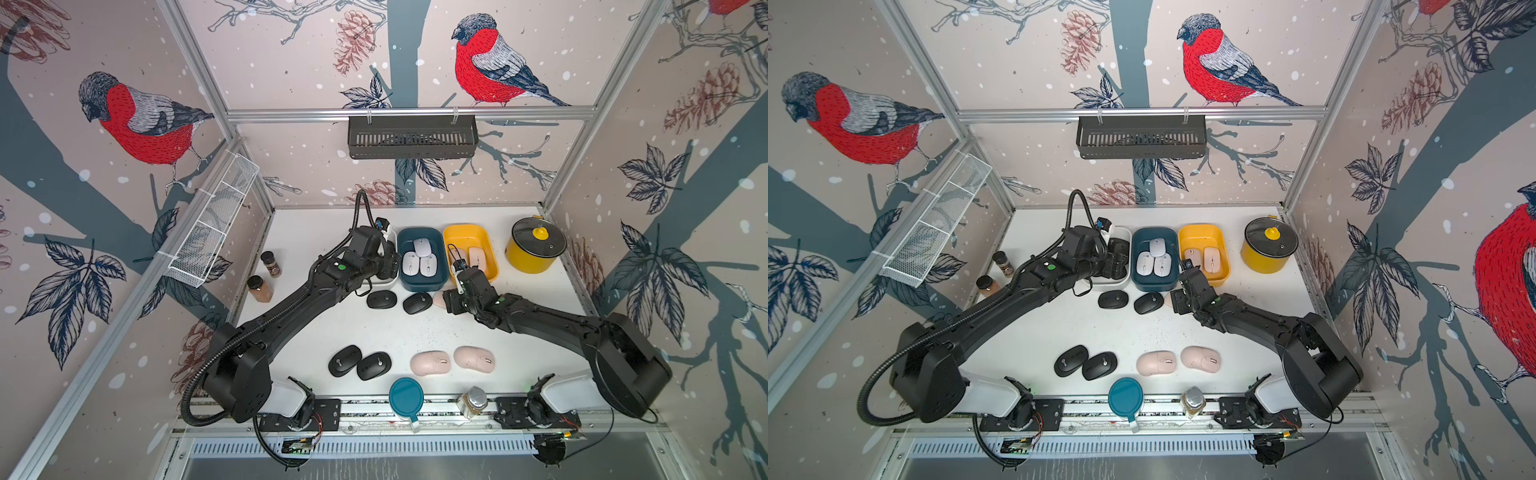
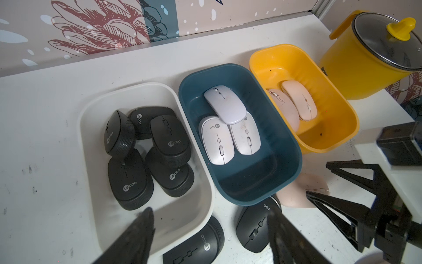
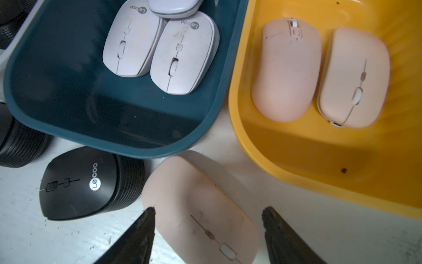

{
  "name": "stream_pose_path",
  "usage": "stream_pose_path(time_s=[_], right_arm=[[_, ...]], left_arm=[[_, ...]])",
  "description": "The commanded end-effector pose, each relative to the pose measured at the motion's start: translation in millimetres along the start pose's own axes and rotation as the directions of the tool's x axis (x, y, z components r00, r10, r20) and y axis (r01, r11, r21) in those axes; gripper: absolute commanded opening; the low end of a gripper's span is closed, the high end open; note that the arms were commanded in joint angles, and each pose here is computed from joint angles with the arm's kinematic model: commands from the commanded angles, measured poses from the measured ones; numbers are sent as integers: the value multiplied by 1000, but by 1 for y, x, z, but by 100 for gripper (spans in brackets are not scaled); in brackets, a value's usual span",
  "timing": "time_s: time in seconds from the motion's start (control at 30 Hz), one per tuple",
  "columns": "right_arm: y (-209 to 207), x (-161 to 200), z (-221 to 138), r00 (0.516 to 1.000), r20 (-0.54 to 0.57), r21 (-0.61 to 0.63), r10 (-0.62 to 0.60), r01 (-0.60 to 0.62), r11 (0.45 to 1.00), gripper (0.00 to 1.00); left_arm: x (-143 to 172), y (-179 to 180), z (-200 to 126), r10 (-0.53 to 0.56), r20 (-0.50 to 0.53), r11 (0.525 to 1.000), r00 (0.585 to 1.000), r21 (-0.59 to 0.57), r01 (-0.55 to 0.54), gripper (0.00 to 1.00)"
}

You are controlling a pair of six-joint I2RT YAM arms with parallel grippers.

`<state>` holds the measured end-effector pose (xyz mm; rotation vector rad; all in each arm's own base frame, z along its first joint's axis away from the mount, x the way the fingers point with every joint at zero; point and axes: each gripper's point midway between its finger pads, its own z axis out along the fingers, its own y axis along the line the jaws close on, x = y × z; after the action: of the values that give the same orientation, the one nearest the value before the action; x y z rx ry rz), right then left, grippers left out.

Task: Place the mice by color into the storage box
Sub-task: Adjust the mouse at the center of the board, then pick up the mouse from the center of the board.

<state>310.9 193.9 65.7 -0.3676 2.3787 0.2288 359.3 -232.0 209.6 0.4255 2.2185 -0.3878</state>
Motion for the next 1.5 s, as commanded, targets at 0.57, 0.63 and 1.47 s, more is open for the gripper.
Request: stream_pose_path(time_s=[0.57, 0.63, 1.47], right_arm=[[13, 27, 14, 999, -45, -101, 3, -7, 995, 76], [19, 31, 11, 999, -50, -127, -1, -5, 992, 76], [37, 33, 10, 997, -39, 11, -63, 63, 998, 75]], left_arm=[[-6, 1, 0, 11, 28, 1000, 1000, -11, -10, 77], [-7, 1, 0, 10, 31, 1000, 999, -10, -10, 77], [-7, 1, -1, 12, 30, 1000, 999, -11, -12, 77]])
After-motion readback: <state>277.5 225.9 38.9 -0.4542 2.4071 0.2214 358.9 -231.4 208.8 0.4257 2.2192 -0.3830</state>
